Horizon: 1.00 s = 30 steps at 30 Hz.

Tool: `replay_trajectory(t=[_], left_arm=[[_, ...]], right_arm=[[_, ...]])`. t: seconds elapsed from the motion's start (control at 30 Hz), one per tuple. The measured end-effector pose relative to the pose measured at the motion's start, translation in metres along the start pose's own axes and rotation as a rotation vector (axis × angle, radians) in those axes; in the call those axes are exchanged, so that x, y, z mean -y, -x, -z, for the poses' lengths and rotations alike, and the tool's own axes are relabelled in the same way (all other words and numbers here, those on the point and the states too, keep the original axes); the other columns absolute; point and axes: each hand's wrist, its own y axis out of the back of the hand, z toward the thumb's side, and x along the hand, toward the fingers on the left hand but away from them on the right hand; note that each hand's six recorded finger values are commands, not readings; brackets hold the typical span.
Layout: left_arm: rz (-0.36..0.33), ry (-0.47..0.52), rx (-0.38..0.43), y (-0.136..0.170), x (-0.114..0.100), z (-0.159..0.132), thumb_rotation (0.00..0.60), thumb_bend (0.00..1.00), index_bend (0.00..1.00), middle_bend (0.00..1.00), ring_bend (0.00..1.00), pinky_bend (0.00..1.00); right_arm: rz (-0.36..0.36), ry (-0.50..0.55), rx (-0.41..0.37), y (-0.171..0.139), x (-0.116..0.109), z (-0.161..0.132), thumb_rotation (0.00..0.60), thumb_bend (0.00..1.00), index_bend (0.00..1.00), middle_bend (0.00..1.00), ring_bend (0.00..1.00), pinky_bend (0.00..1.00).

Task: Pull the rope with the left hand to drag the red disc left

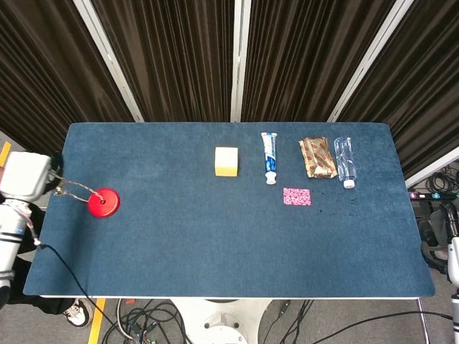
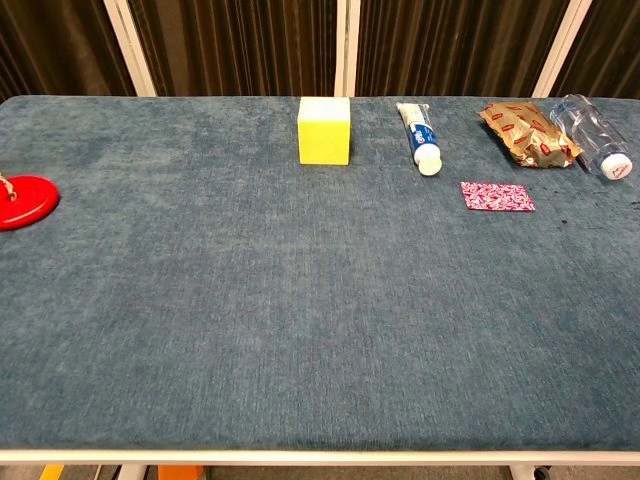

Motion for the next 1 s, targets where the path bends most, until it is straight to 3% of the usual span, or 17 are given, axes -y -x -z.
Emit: replay_trajectory(t=[0.07,0.13,0.2,0.23,0.27,0.33,0.43,0.57,0.83,1.0], left_arm=[[0.013,0.051,0.056,-0.001,0.008,-0.019,0.600,0.48,0.80,0.97,0.78,0.66],[0.040,0.089,0.083,-0.002,0.017,-0.029,0.600,0.47,0.74,0.91,0.70,0.64],[0.089,0.098,0.100,-0.002,0.030,-0.035,0.600,0.39,0.44,0.61,0.39,0.51],[0.116,0.093,0.105,-0.001,0.035,-0.036,0.600,0.32,0.25,0.37,0.22,0.41],[0.160,0.081,0.110,0.000,0.041,-0.037,0.600,0.24,0.13,0.19,0.11,0.33],[0.233,0.059,0.115,0.003,0.051,-0.038,0.600,0.14,0.09,0.06,0.06,0.29],[0.331,0.031,0.131,0.012,0.063,-0.041,0.600,0.05,0.08,0.04,0.04,0.28],[0.365,-0.007,0.146,0.023,0.057,-0.041,0.600,0.03,0.08,0.04,0.01,0.25],[0.321,-0.012,0.117,0.035,0.035,-0.033,0.600,0.02,0.08,0.04,0.01,0.25],[0.212,0.015,0.045,0.054,0.026,-0.020,0.600,0.03,0.09,0.04,0.01,0.23]], right_arm=[[-0.002,0.001,0.003,0.000,0.001,0.001,0.600,0.29,0.00,0.00,0.00,0.00],[-0.006,0.001,0.005,-0.001,0.002,0.001,0.600,0.29,0.00,0.00,0.00,0.00],[-0.007,0.001,0.006,-0.001,0.002,0.002,0.600,0.29,0.00,0.00,0.00,0.00],[-0.007,0.002,0.008,-0.001,0.002,0.003,0.600,0.29,0.00,0.00,0.00,0.00],[-0.007,0.003,0.010,-0.001,0.002,0.004,0.600,0.29,0.00,0.00,0.00,0.00],[-0.007,0.004,0.013,-0.001,0.002,0.005,0.600,0.29,0.00,0.00,0.00,0.00],[-0.009,0.006,0.013,0.000,0.003,0.005,0.600,0.29,0.00,0.00,0.00,0.00],[-0.013,0.009,0.008,0.000,0.005,0.004,0.600,0.29,0.00,0.00,0.00,0.00],[-0.009,0.011,0.001,-0.001,0.005,0.003,0.600,0.29,0.00,0.00,0.00,0.00],[-0.013,0.011,-0.022,-0.003,0.005,-0.003,0.600,0.29,0.00,0.00,0.00,0.00]])
